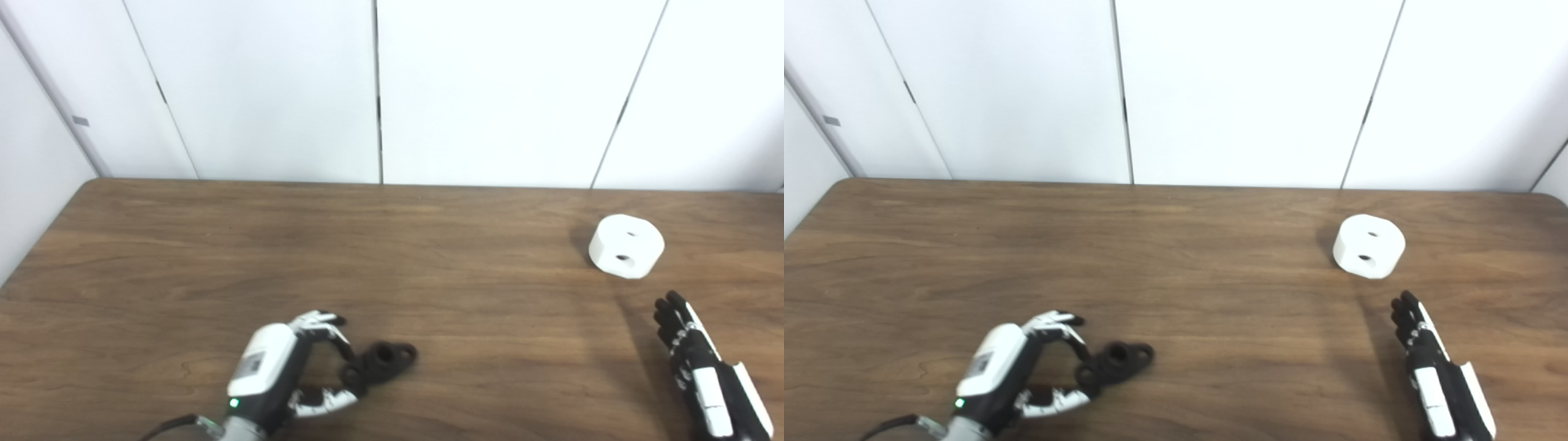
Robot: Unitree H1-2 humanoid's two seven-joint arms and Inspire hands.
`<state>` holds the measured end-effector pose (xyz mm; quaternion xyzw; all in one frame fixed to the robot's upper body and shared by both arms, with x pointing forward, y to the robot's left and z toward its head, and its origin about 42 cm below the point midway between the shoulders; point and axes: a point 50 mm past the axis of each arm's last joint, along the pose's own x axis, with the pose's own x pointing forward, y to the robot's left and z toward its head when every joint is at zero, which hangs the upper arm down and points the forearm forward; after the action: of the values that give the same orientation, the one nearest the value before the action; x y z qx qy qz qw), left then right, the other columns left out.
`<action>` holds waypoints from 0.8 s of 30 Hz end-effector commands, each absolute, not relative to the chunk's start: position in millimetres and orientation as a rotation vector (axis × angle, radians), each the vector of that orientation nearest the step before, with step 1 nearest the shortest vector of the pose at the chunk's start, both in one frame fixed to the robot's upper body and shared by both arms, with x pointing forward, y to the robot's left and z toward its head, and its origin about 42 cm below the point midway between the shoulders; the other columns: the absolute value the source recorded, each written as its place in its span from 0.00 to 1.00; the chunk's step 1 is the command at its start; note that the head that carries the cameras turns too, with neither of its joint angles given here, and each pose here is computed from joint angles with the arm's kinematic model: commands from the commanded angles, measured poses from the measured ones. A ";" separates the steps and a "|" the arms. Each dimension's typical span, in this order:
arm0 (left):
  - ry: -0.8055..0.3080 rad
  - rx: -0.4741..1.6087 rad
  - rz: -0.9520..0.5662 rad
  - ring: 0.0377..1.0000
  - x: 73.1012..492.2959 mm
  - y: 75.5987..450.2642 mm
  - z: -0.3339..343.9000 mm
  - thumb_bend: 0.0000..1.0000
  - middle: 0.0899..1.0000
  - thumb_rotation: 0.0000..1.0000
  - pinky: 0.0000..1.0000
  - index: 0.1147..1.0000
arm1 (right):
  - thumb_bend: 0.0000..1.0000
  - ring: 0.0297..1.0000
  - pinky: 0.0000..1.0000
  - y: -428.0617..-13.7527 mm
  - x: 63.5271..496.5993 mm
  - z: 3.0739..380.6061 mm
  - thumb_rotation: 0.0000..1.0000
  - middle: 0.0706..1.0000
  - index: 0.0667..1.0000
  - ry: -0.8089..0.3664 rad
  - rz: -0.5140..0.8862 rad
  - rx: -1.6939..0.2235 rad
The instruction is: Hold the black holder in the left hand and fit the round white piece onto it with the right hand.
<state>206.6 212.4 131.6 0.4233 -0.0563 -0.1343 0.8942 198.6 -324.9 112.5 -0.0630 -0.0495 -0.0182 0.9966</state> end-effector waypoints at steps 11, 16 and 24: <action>-0.010 0.890 -0.475 0.91 191.5 188.4 104.0 0.51 0.82 0.04 0.91 0.42 | 0.64 0.95 0.98 -315.1 190.8 110.8 0.94 0.94 0.95 -0.064 -0.057 -0.102; -0.023 0.961 -0.455 0.90 195.7 188.9 101.9 0.51 0.81 0.04 0.91 0.42 | 0.63 0.96 0.99 -314.7 190.5 113.2 0.93 0.95 0.96 -0.065 -0.056 -0.098; -0.051 1.068 -0.429 0.89 198.0 192.0 102.4 0.51 0.80 0.04 0.91 0.42 | 0.58 0.96 1.00 -316.6 192.4 120.7 0.86 0.94 0.95 -0.075 -0.075 -0.090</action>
<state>205.1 185.1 124.4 0.4796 -0.0753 -0.1783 0.8559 194.6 -316.9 114.7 -0.0494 -0.0323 -0.0324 0.9977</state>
